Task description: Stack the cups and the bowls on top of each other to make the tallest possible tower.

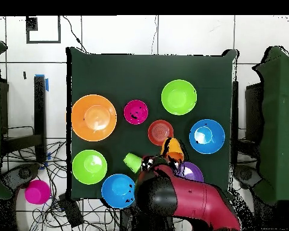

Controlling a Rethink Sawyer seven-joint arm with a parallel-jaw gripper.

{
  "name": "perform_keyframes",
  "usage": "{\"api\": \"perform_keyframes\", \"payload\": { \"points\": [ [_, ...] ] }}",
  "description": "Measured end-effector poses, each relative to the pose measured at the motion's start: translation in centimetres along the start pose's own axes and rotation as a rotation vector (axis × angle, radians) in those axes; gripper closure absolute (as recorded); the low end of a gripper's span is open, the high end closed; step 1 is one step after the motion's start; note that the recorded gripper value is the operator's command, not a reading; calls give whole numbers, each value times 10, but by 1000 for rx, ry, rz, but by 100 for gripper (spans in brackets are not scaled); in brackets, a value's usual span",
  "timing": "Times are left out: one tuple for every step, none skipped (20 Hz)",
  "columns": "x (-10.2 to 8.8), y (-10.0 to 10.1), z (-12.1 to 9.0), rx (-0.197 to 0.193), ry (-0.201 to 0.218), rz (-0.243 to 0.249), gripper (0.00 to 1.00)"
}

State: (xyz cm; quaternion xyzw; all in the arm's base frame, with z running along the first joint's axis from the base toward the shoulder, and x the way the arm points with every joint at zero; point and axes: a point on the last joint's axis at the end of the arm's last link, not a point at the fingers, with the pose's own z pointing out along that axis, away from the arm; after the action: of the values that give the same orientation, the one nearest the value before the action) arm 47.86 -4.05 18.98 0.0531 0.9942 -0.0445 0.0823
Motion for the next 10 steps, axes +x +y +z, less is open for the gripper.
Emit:
{"api": "perform_keyframes", "payload": {
  "points": [
    [0,-2,-1,-3,7,11,100],
    [-1,-5,-3,-6,17,29,100],
    [-2,-8,-5,-10,27,47,100],
    [-2,-12,-6,-13,41,67,100],
    [-2,-17,-8,-16,55,86,100],
    [-1,-20,-10,-18,68,101,100],
    [0,-22,-11,-21,82,111,100],
    [0,-22,-11,-22,90,113,100],
    [0,-22,-12,-24,99,115,100],
    [1,-22,-12,-26,108,117,100]
  ]
}}
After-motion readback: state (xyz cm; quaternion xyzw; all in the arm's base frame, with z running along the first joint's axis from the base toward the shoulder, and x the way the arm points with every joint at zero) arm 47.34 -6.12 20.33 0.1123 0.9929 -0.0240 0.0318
